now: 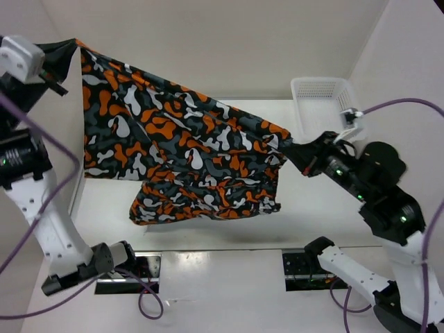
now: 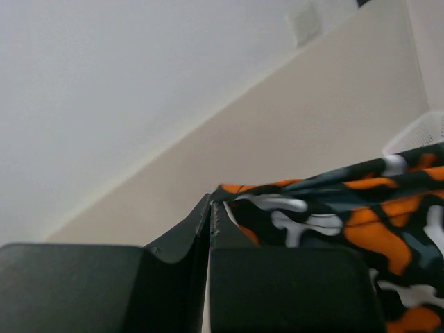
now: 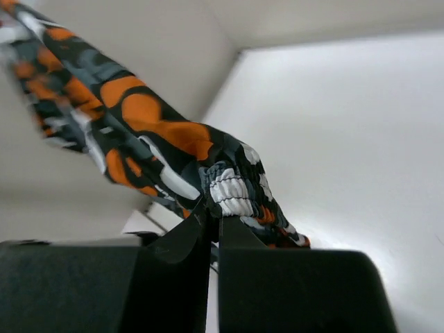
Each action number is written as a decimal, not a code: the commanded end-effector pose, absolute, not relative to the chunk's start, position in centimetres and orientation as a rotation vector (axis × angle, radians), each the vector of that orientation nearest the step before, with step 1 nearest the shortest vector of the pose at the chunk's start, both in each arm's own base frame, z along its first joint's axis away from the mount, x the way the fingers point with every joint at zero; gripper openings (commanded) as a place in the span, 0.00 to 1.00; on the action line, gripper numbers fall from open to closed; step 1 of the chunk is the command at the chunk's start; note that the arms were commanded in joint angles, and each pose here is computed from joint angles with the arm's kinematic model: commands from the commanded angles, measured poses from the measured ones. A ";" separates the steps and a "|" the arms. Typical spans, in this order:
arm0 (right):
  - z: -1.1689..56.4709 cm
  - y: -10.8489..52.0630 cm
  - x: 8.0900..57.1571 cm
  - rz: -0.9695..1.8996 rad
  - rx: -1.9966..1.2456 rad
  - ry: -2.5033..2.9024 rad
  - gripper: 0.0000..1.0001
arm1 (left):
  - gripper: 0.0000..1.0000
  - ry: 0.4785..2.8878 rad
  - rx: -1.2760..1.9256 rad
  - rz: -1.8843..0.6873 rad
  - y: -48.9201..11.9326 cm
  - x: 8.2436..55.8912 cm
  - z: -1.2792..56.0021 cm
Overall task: Fold and stack the shorts
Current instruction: Fold the shorts
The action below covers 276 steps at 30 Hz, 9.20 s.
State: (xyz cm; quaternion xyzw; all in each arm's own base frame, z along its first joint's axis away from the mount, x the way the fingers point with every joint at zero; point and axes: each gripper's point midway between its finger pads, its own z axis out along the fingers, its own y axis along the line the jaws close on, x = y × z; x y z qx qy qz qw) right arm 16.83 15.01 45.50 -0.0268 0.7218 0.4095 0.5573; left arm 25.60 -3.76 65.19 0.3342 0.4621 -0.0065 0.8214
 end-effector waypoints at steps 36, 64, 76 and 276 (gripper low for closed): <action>21.4 15.6 33.8 0.575 0.163 2.257 0.00 | 0.88 2.613 0.427 -0.477 -11.5 35.2 4.2; 22.1 15.1 32.7 0.593 0.175 2.234 0.00 | 0.00 2.597 0.531 -0.467 -13.4 31.8 5.7; 29.8 14.8 33.0 0.614 0.114 2.094 0.00 | 0.00 1.943 0.485 -0.451 -12.5 36.3 33.0; 7.7 14.1 34.7 0.697 0.721 2.432 0.42 | 0.06 2.590 0.132 -0.454 -4.5 25.8 4.7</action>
